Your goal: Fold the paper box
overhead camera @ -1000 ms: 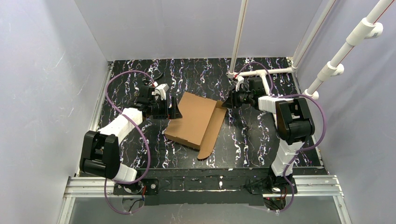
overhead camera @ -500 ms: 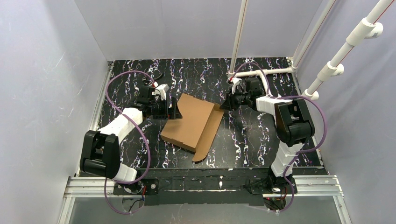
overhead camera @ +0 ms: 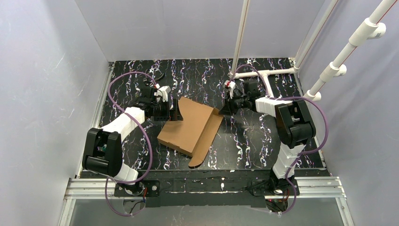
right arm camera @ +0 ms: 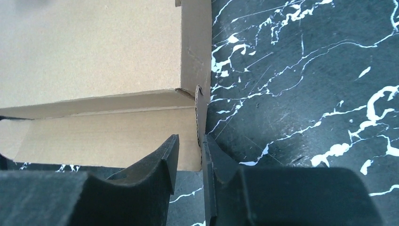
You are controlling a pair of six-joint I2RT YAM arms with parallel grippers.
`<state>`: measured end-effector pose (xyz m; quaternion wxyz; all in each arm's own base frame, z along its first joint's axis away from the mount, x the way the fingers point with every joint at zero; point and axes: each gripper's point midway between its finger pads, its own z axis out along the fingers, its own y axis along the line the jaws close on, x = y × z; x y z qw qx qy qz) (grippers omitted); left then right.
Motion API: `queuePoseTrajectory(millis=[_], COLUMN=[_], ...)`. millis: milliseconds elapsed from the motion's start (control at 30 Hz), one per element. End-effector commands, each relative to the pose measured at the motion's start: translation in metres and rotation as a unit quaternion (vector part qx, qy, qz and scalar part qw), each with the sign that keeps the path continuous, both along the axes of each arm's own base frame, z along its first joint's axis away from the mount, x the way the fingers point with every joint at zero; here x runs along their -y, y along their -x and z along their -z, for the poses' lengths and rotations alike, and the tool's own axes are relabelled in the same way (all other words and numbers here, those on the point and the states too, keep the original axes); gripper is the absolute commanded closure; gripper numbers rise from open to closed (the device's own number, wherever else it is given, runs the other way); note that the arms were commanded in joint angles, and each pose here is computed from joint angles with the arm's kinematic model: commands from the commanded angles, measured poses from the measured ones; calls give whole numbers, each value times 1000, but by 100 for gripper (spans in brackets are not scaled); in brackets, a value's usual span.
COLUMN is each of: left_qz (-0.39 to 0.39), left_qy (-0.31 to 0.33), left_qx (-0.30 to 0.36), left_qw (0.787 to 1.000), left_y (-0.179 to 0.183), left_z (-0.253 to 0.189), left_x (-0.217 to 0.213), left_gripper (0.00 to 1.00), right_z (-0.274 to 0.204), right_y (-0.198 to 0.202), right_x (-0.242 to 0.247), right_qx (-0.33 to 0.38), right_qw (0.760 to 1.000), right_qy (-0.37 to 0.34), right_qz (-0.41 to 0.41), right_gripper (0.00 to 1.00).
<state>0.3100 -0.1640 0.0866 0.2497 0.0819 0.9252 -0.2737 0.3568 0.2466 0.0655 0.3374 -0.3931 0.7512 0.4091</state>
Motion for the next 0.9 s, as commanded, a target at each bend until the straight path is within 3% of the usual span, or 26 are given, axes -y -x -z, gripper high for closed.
queuePoseTrajectory(millis=[0,367,667,867], left_qz=[7,7,6,-4], left_qy=[-6,-6,-9,-20], left_qx=[12,13,11,1], left_qw=[1000,1000,1000,1000], left_y=[-4,-4,-4,-5], left_z=[-10,-11,-10,-7], left_x=[1,1,0,-4], left_gripper=[5,5,5,5], right_z=[-13,5,13,18], right_y=[2,6,11,11], right_x=[-8,-12,-3,3], right_qx=[39,45,47,61], right_qw=[997,991,988,985], right_qy=[16,58,84,105], right_qz=[-59,-107,-118,-122], right_gripper=[65,55,64,76])
